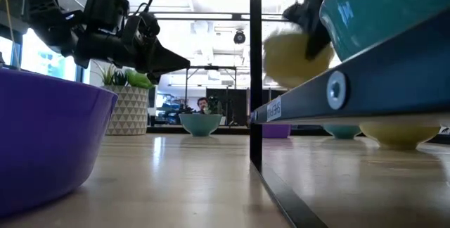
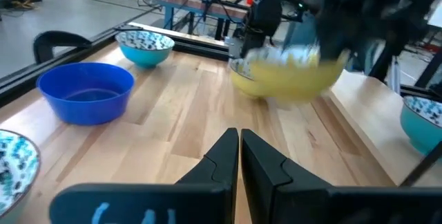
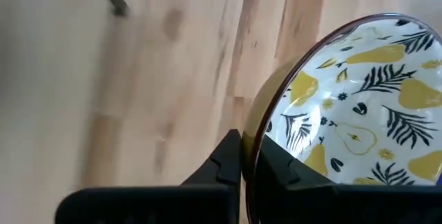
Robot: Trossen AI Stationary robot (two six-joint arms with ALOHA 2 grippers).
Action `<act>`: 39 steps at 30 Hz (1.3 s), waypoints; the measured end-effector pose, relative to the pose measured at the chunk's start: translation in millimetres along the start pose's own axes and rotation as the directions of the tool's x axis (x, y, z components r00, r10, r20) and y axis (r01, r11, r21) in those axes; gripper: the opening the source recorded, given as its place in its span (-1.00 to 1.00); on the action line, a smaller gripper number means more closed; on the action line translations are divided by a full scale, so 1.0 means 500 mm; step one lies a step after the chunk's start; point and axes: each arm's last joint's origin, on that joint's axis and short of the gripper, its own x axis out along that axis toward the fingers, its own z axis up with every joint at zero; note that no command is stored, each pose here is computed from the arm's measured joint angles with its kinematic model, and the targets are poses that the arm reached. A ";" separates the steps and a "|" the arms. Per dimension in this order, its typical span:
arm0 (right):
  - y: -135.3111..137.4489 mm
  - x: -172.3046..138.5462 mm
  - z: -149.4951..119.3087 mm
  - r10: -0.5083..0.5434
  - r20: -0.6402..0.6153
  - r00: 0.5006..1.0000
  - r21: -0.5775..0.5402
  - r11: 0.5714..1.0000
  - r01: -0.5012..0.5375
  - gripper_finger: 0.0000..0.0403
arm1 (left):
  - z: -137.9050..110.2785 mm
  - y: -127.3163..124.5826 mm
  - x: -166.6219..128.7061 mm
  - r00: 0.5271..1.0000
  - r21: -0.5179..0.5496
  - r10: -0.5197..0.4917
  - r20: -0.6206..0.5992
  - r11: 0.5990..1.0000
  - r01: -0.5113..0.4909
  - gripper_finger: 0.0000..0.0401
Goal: Pick & Place Mini bowls
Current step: Put the top left yellow patterned bowl on the shelf
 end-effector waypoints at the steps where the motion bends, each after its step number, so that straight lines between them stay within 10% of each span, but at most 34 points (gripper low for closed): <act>1: 0.012 -0.021 0.001 0.010 0.002 1.000 0.026 1.000 -0.010 -0.94 | -0.001 0.000 0.000 1.000 0.000 -0.001 -0.003 1.000 0.001 -0.93; 20: 0.290 -0.153 -0.093 0.200 -0.124 0.972 0.521 0.847 -0.107 -0.95 | 0.003 -0.004 0.001 1.000 0.016 -0.025 0.016 1.000 0.025 -0.93; 39: 0.382 -0.064 -0.091 0.225 -0.187 0.956 0.598 0.799 -0.071 -0.92 | 0.012 -0.003 0.007 1.000 0.060 -0.027 0.014 0.998 0.026 -0.93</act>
